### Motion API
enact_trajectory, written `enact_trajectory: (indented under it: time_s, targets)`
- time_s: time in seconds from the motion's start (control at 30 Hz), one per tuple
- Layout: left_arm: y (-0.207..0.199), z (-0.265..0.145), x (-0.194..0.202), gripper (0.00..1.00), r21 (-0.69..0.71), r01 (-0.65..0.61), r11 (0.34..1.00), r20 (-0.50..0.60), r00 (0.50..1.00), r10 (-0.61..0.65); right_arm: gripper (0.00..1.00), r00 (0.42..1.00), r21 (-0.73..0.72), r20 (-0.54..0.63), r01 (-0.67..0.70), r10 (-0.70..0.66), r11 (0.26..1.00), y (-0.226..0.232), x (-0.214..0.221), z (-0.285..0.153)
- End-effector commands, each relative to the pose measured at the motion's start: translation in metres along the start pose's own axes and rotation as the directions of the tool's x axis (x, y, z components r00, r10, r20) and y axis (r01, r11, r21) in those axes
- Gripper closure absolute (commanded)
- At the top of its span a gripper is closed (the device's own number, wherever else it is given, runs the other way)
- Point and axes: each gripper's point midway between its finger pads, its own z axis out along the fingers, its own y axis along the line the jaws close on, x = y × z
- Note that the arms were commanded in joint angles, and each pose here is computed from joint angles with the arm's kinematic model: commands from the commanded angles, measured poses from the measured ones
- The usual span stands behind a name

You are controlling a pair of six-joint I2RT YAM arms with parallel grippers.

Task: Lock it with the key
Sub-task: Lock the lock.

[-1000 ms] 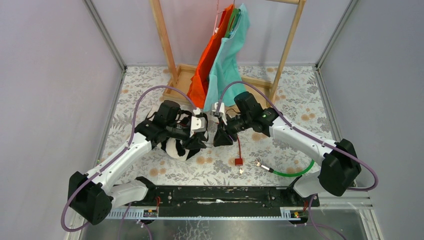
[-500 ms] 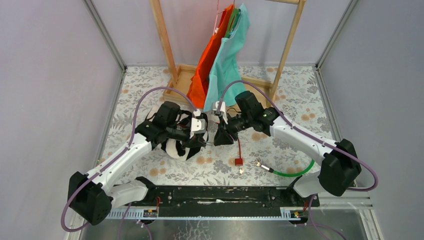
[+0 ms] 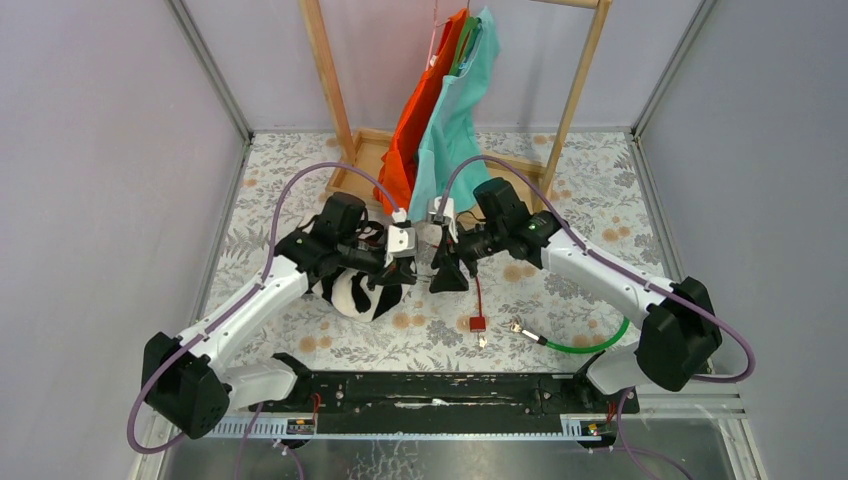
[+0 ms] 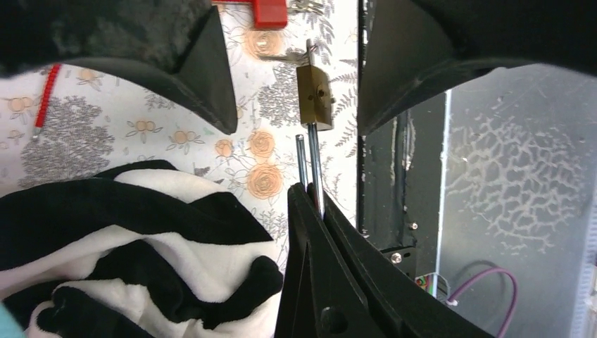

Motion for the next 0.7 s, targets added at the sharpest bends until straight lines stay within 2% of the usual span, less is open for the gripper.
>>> enact_trajectory:
  time_s: [0.0,0.13,0.37,0.57,0.67]
  targets:
    - [0.005,-0.003,-0.03,1.0,0.009,-0.043,0.999,0.06,0.997,0.042,0.25,0.993,0.02,0.084,0.087,-0.088,0.996,0.006,-0.035,-0.022]
    - [0.005,-0.003,-0.045,1.0,0.011,0.008,1.0,0.107,0.994,-0.009,0.22,0.985,0.084,0.105,0.13,-0.138,0.988,0.004,-0.04,-0.041]
    - [0.0,-0.002,-0.052,1.0,0.021,0.076,0.997,0.171,0.982,-0.079,0.28,0.979,0.105,0.124,0.152,-0.165,0.983,0.005,-0.036,-0.052]
    - [-0.002,-0.002,-0.056,1.0,0.024,0.106,0.994,0.198,0.974,-0.109,0.29,0.978,0.043,0.112,0.171,-0.175,0.984,0.01,-0.022,-0.045]
    - [-0.002,-0.002,-0.057,1.0,0.032,0.124,0.992,0.211,0.969,-0.128,0.35,0.978,0.031,0.116,0.174,-0.176,0.984,0.01,-0.019,-0.043]
